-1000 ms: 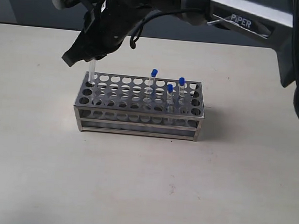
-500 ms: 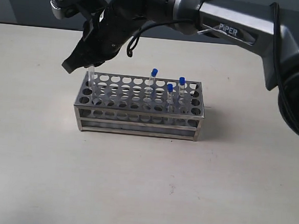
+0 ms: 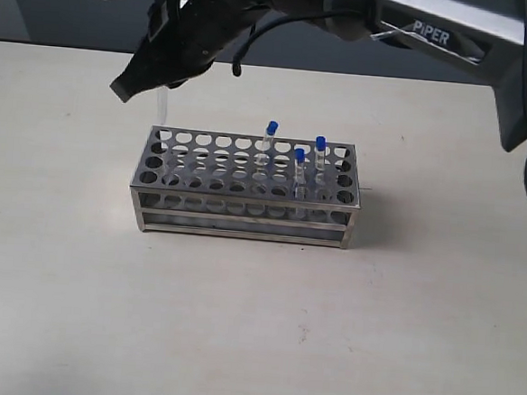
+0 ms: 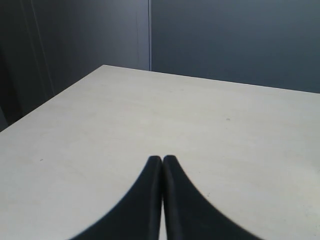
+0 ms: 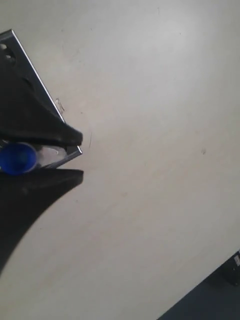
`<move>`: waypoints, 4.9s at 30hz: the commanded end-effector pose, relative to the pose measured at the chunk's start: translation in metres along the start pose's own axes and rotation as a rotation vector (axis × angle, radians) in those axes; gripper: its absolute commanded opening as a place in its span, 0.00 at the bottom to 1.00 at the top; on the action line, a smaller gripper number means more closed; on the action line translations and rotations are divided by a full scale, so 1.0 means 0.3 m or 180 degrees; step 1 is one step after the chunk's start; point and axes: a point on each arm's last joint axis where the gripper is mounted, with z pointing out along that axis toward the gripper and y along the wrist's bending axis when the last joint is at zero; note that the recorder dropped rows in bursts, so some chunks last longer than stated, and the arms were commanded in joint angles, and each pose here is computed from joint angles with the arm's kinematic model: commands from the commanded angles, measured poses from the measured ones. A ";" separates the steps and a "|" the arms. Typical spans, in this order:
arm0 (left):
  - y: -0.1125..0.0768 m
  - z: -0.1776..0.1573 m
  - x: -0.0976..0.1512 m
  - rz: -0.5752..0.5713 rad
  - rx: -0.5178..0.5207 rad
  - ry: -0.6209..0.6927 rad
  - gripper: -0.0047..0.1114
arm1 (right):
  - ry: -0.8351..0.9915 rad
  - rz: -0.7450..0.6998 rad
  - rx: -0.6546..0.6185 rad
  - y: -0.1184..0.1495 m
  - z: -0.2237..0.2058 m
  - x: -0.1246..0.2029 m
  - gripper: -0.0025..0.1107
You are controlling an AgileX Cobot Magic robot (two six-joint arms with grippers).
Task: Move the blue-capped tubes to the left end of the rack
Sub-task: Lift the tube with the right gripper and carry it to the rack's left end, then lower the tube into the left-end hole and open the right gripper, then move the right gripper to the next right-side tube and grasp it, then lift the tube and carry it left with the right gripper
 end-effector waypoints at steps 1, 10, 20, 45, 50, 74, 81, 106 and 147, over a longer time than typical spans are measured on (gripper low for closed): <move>0.000 -0.001 -0.002 -0.0010 -0.0002 -0.0011 0.05 | -0.0032 -0.0040 0.0041 -0.007 0.011 -0.001 0.01; 0.000 -0.001 -0.002 -0.0010 -0.0002 -0.0011 0.05 | 0.0103 0.0005 -0.0014 -0.003 0.095 0.045 0.01; 0.000 -0.001 -0.002 -0.0010 0.0002 -0.0017 0.05 | 0.0043 0.0241 -0.0123 0.008 0.176 0.076 0.01; 0.000 -0.001 -0.002 -0.0010 -0.0001 -0.0012 0.05 | 0.0209 0.0215 -0.0148 0.008 0.054 0.039 0.44; 0.000 -0.001 -0.002 -0.0010 -0.0001 -0.0012 0.05 | 0.0403 0.0197 0.0157 -0.018 -0.038 0.026 0.44; 0.000 -0.001 -0.002 -0.0010 -0.0001 -0.0012 0.05 | 0.1417 0.1238 0.0247 -0.271 -0.288 0.267 0.44; 0.000 -0.001 -0.002 -0.0010 -0.0001 -0.0012 0.05 | 0.1395 0.1344 0.0049 -0.232 -0.268 0.310 0.44; 0.000 -0.001 -0.002 -0.0001 -0.0002 -0.0015 0.05 | 0.1601 0.1456 -0.0131 -0.227 -0.086 0.410 0.19; 0.000 -0.001 -0.002 -0.0009 0.0000 -0.0014 0.05 | 0.0450 0.0216 -0.0379 -0.012 -0.216 -0.004 0.01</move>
